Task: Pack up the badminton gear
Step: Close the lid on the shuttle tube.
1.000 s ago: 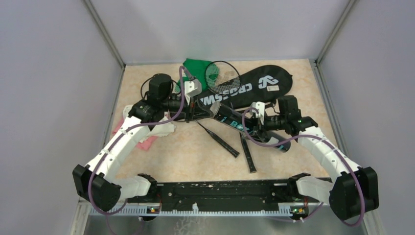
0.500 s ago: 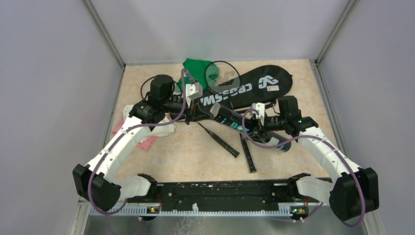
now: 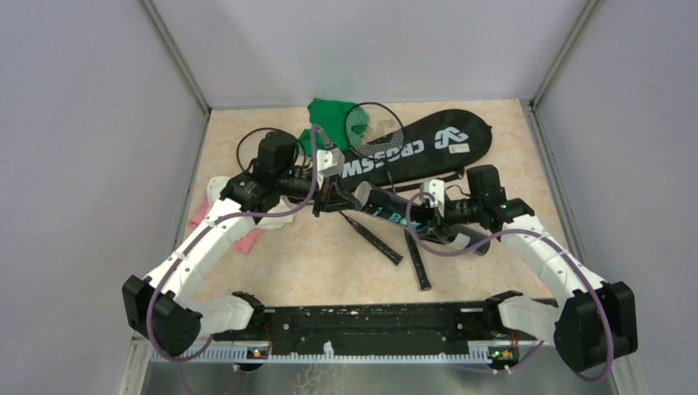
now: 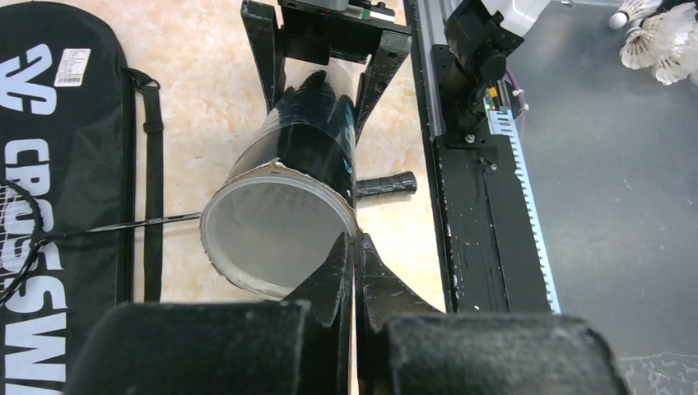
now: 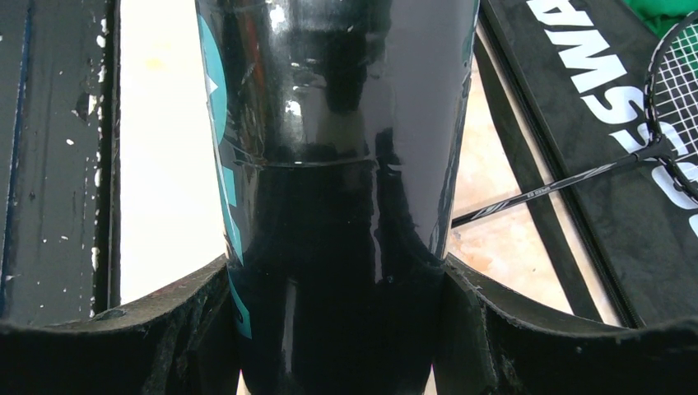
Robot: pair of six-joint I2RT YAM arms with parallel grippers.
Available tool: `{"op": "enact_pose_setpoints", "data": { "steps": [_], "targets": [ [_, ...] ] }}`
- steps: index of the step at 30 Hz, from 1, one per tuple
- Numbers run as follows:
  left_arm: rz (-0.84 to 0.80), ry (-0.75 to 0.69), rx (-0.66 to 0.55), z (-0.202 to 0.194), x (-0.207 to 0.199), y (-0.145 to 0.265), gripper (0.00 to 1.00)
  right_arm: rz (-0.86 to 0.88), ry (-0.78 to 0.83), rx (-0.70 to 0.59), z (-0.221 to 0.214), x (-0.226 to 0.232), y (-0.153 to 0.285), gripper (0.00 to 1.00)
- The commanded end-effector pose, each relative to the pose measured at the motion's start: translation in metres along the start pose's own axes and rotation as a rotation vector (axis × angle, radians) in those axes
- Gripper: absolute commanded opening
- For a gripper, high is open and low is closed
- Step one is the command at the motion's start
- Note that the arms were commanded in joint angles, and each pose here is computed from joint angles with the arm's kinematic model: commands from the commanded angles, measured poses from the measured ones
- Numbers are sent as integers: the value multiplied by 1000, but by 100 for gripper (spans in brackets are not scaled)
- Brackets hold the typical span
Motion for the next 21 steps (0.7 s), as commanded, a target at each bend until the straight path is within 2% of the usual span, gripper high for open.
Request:
{"op": "enact_pose_setpoints", "data": {
  "steps": [1,14,21],
  "targets": [
    [-66,-60,-3,-3,-13,-3,0,8,93,-58,11,1,0,33],
    [-126,-70,16,-16,-15,-11,0,19,100,-44,5,3,-3,34],
    [-148,-78,39,-24,-18,-13,8,14,103,-21,0,3,-4,34]
  ]
}}
Point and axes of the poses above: each gripper's point midway between its finger pads, its own y axis back along the fingers, its own x axis along the line the jaws close on, z = x × y, the point moved 8 cm from there along y, back along the fingers, and after that the axes turned 9 degrees about y, right-handed, at the moved point
